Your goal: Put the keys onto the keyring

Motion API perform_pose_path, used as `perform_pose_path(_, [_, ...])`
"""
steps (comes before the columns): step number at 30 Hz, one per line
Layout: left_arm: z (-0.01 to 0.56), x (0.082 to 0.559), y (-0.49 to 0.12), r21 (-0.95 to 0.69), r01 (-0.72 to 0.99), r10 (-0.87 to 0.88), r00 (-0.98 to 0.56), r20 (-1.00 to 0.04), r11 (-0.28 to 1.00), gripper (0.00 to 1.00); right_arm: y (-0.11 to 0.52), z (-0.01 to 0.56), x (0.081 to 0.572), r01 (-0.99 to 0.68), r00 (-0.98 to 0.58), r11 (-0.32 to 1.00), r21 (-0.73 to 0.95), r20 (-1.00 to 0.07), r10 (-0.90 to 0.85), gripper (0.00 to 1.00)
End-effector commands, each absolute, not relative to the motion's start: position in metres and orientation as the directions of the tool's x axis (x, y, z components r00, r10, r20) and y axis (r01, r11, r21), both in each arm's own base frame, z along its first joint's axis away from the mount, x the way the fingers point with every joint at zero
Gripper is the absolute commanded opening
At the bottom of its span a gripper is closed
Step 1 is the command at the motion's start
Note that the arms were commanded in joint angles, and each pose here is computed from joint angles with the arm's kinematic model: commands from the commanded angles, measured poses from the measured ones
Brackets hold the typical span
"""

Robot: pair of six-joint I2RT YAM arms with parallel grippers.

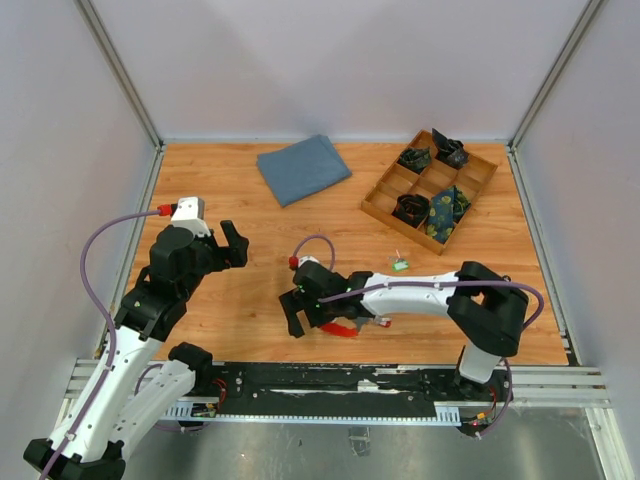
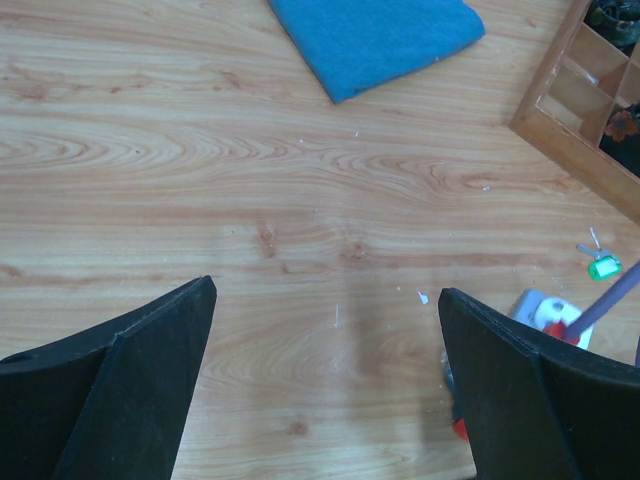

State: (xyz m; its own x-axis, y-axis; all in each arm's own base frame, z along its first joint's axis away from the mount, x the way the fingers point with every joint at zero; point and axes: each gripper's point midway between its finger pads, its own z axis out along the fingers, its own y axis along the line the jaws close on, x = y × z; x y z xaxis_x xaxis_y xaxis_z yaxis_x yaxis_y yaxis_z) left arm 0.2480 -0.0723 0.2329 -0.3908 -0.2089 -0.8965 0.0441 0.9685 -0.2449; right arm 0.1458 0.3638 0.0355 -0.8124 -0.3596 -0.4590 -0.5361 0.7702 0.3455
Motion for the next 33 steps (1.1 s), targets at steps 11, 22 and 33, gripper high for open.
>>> perform_pose_path(11, [0.238,0.255,-0.09,-0.258,0.124,-0.188,-0.404,-0.895,0.958,0.99,0.303,0.092,0.16,-0.67,-0.632,0.74,0.062,-0.571,-0.524,0.94])
perform_pose_path(22, [0.191,0.268,-0.145,-0.357,0.194,-0.195,-0.562,-0.804,0.914,0.89,0.232,0.09,0.178,-0.439,-0.794,0.886,0.147,-0.524,-0.306,0.68])
perform_pose_path(33, [0.112,0.227,-0.193,-0.496,0.188,-0.222,-0.724,-0.653,0.847,0.76,0.244,0.09,0.194,-0.546,-0.779,0.814,0.198,-0.476,-0.407,0.59])
